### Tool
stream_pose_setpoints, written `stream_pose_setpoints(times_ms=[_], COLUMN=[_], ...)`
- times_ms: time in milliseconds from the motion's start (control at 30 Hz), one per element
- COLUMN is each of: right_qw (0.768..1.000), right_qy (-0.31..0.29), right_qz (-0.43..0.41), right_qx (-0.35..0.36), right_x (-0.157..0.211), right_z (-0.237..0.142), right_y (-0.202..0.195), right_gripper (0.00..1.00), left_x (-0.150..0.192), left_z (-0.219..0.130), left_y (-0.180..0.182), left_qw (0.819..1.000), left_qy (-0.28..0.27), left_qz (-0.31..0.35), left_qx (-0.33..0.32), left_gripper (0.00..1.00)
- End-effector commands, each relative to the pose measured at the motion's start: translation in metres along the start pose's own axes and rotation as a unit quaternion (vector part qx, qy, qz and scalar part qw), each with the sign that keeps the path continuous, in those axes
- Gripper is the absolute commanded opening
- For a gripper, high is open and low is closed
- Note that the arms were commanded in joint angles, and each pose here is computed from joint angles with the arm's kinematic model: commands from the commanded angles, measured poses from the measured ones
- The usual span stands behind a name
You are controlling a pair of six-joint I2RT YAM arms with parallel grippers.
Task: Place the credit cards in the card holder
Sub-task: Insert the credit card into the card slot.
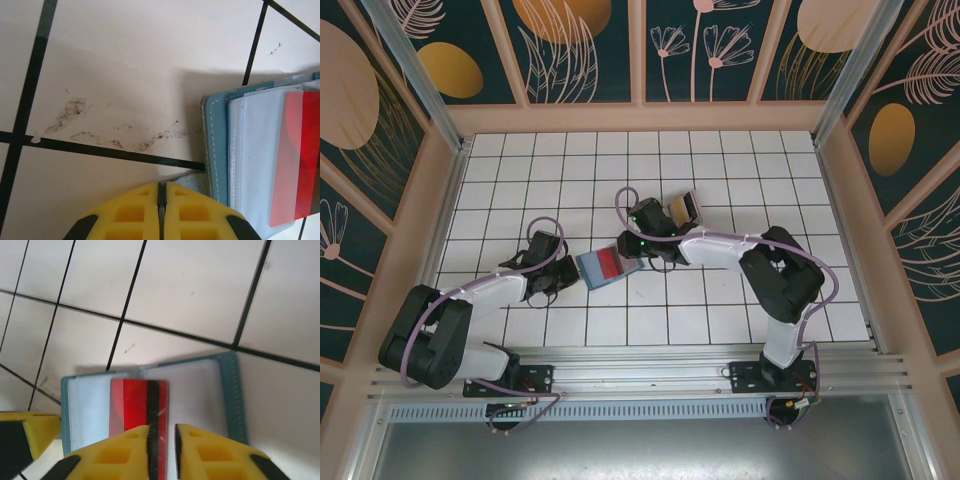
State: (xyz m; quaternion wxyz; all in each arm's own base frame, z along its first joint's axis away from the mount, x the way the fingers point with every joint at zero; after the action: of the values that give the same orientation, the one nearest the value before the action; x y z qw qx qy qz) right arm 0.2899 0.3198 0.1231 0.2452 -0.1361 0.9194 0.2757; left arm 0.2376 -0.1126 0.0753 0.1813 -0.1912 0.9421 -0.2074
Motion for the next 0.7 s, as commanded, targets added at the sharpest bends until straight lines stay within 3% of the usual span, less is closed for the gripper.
stream_pose_setpoints(times_ms=[0, 133, 667], right_qw=[1.000, 0.999, 0.995], right_qy=[0.020, 0.046, 0.093], right_qz=[-0.015, -0.010, -0.014], right_qx=[0.002, -0.006, 0.017], right_x=[-0.003, 0.005, 0.024], right_z=[-0.002, 0.012, 0.044], right_y=[0.002, 0.001, -0.003], right_gripper=[0.11, 0.05, 0.04], left_x=[-0.001, -0.001, -0.002], left_z=[0.001, 0.003, 0.006], left_y=[-0.002, -0.003, -0.005], left_qw=[1.000, 1.000, 1.000], left_qy=[0.006, 0.008, 0.012], left_qz=[0.012, 0.011, 0.012], left_qx=[-0.008, -0.006, 0.000], left_gripper=[0.04, 0.04, 0.04])
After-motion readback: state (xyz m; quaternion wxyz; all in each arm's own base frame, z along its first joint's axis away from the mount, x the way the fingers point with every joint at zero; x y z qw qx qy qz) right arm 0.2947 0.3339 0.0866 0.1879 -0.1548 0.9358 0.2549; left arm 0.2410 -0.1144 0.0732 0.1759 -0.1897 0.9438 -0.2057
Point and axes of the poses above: each hand's point on the last joint's axis, 136 mm out from that joint toward the fingers, its own z axis out along the fingers, its own y axis along the line the jaws close on, x = y × z, the point moved 7 cm from there along -z, back along the fingers, and after that the axes turned 2 degrees about -z, right-handed, at the moved point
